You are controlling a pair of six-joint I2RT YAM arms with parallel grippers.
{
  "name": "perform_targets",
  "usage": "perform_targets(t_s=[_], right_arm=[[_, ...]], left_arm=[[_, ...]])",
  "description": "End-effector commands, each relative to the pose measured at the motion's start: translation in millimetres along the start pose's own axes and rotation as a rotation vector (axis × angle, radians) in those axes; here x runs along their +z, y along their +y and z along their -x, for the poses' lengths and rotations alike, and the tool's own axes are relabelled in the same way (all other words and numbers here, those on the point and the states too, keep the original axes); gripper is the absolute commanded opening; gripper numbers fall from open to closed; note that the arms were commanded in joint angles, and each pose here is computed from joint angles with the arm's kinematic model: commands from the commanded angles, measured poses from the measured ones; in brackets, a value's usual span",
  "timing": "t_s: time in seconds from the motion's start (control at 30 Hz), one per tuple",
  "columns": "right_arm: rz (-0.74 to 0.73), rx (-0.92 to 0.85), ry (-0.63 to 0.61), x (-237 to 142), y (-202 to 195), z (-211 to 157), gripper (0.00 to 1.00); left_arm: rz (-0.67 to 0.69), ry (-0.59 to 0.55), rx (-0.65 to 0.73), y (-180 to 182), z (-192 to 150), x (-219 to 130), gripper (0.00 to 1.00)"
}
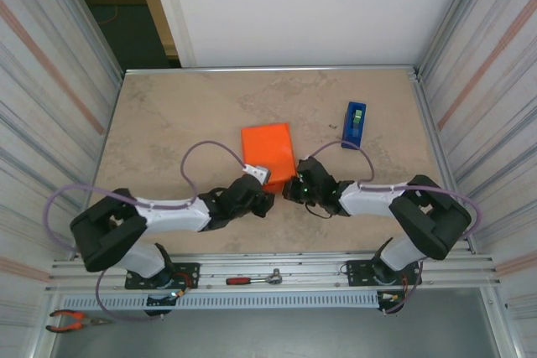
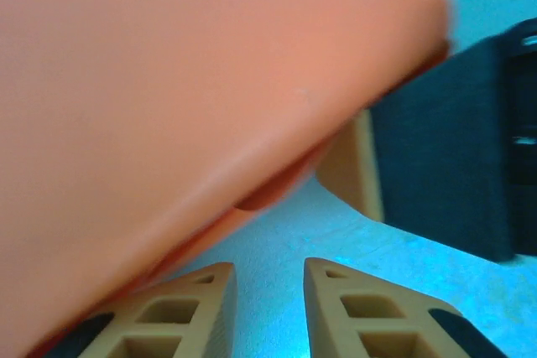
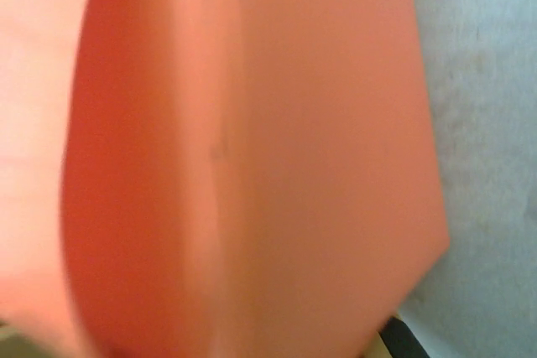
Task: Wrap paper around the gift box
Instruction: Fifth fold the wrapping paper around the gift box.
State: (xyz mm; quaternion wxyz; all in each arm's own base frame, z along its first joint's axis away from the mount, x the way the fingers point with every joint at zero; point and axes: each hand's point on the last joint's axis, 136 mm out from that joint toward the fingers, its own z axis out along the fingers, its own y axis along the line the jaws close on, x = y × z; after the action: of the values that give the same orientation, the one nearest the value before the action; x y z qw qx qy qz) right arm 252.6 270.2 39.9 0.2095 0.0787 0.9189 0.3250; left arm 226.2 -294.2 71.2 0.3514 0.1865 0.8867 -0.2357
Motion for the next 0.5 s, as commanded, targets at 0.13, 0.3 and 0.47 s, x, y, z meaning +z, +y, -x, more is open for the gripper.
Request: perform_targets(t_s=[0.13,0.3,0.47], right_arm=[[0.042,-0.027,0.013,5,11,12,0.0],[0.06,-0.02,0.029,9,11,13,0.0],[0.076,-0.016,0.036,8,12,16,0.0]], left_arm=[[-0.084,-0.049,0.225,-4,56,-50,0.68],[-0.03,0.011,0.473,9,66,-52,0.98],[-0.006,0.011,0.721,14,61,-37,0.99]])
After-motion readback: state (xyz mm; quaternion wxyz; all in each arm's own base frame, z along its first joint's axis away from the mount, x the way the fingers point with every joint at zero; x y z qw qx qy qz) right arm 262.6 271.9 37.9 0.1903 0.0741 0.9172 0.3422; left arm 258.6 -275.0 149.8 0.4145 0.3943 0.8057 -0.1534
